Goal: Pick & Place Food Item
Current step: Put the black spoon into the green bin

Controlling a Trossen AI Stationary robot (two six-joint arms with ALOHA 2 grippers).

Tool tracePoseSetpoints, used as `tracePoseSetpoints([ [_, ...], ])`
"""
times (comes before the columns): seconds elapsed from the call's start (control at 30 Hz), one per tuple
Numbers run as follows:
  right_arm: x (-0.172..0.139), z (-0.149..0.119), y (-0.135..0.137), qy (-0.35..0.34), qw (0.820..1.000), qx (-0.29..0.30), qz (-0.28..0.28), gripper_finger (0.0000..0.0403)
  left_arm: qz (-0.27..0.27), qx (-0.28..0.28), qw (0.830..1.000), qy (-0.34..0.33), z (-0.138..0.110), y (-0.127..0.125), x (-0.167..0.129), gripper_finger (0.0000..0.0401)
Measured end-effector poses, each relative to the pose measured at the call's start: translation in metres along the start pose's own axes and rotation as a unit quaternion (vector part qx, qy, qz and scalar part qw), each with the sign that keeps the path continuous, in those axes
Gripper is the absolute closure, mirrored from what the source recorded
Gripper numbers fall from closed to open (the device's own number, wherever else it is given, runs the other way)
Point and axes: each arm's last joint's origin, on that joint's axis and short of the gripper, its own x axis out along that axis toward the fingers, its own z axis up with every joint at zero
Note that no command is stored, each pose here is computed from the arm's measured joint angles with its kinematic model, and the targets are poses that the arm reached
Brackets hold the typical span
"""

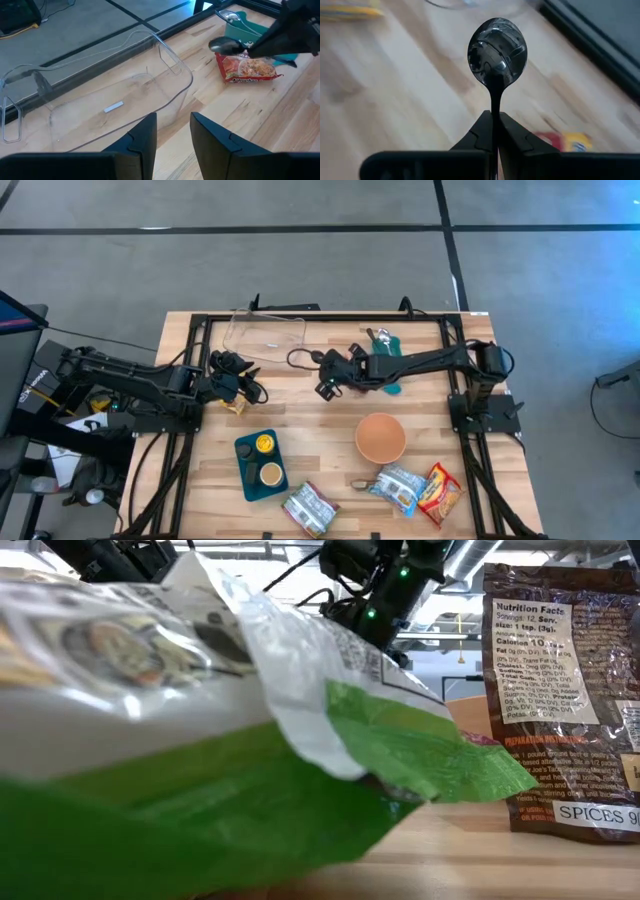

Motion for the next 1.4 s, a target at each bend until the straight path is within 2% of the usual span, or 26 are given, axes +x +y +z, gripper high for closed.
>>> tracePoseSetpoints([
  [0.13,-0.002,0.006,0.008,-0.023,0.998,-0.010,0.056,0.0396,0.000,0.003,1.000,0.000,0.000,0.000,0.000,0.0289],
  [0.4,0.000,0.010,0.005,-0.035,0.998,-0.004,0.057,0.0396,0.000,0.003,1.000,0.000,0.000,0.000,0.000,0.0289],
  [0.5,0.004,0.004,0.010,-0.066,0.995,0.009,0.078,0.0396,0.000,0.004,1.000,0.000,0.000,0.000,0.000,0.0289],
  [0.6,0.010,-0.006,0.012,-0.062,0.993,0.008,0.104,0.0396,0.000,0.004,1.000,0.000,0.000,0.000,0.000,0.0289],
  [0.77,0.017,-0.013,0.006,-0.051,0.994,0.008,0.096,0.0396,0.000,0.004,1.000,0.000,0.000,0.000,0.000,0.0289],
  [0.97,0.014,-0.010,0.004,-0.060,0.994,0.000,0.094,0.0396,0.000,0.004,1.000,0.000,0.000,0.000,0.000,0.0289],
  [1.4,0.020,0.000,-0.016,-0.065,0.995,0.019,0.072,0.0396,0.000,0.004,1.000,0.000,0.000,0.000,0.000,0.0289],
])
